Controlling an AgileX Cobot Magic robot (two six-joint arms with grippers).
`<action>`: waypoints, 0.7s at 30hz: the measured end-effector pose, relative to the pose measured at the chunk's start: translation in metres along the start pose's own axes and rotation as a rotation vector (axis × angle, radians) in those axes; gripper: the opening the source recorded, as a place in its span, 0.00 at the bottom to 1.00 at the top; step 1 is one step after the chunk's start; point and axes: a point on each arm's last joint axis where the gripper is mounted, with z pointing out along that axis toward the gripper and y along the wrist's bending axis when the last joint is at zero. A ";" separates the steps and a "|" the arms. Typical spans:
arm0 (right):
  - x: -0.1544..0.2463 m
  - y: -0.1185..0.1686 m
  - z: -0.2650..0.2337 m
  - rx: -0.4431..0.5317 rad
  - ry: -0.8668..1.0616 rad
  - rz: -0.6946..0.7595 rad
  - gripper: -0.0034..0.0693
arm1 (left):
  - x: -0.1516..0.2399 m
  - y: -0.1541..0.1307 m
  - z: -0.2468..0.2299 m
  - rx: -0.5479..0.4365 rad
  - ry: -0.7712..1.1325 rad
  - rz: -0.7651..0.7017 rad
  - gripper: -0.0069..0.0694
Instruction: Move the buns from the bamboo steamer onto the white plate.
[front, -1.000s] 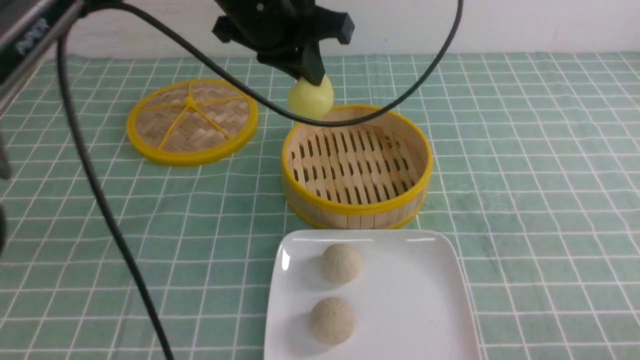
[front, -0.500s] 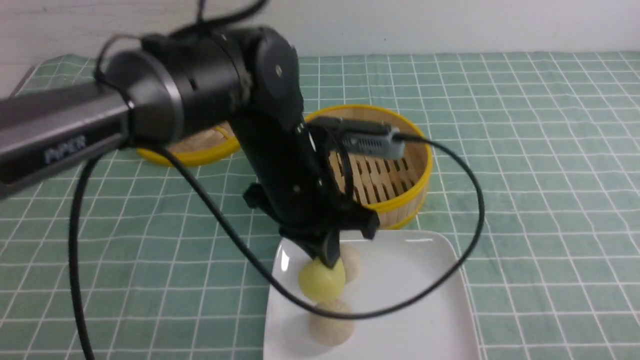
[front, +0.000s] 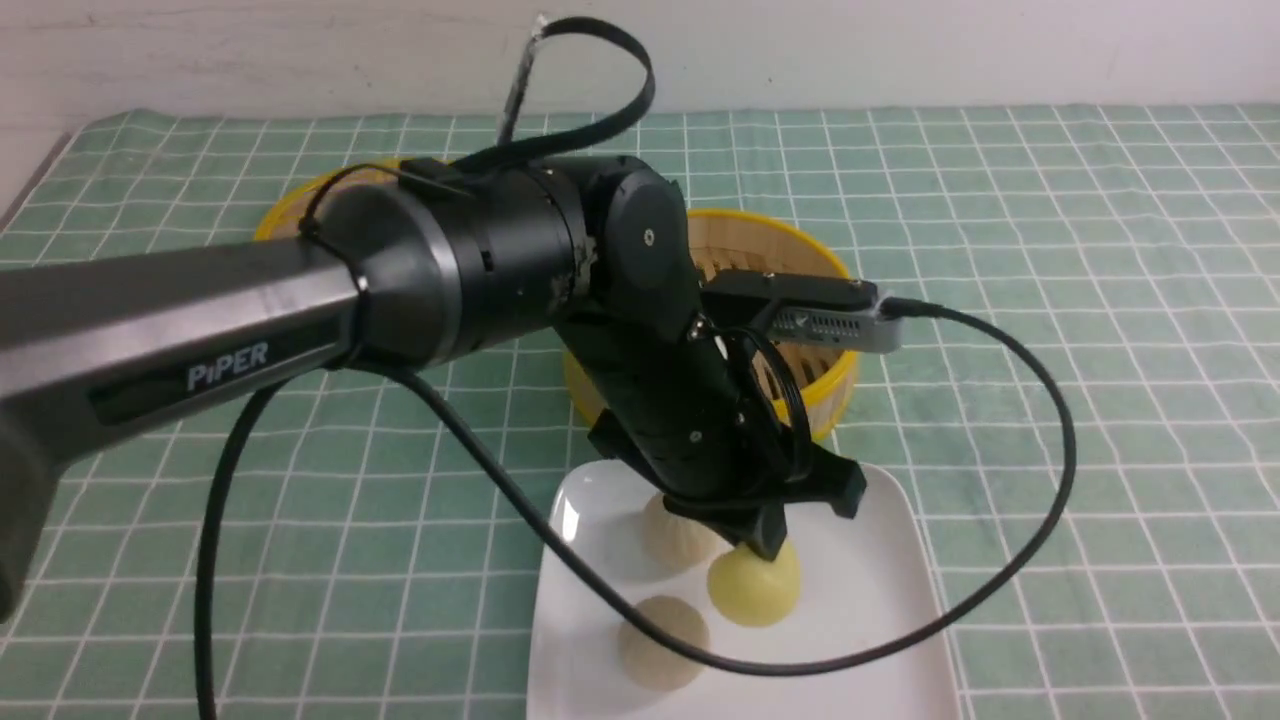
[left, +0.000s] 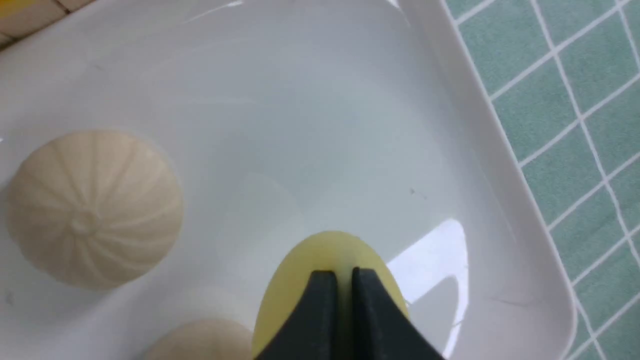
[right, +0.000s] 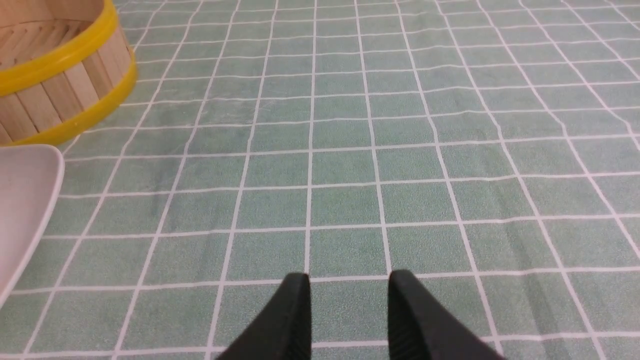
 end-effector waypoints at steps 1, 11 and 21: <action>0.000 0.000 0.000 0.000 0.000 0.000 0.38 | -0.001 0.002 0.005 -0.011 0.001 0.004 0.16; 0.000 0.000 0.000 0.000 0.000 0.000 0.38 | -0.003 0.009 0.029 -0.022 0.014 -0.043 0.51; 0.000 0.000 0.000 0.000 0.000 0.000 0.38 | -0.023 -0.008 -0.024 -0.025 -0.061 0.020 0.55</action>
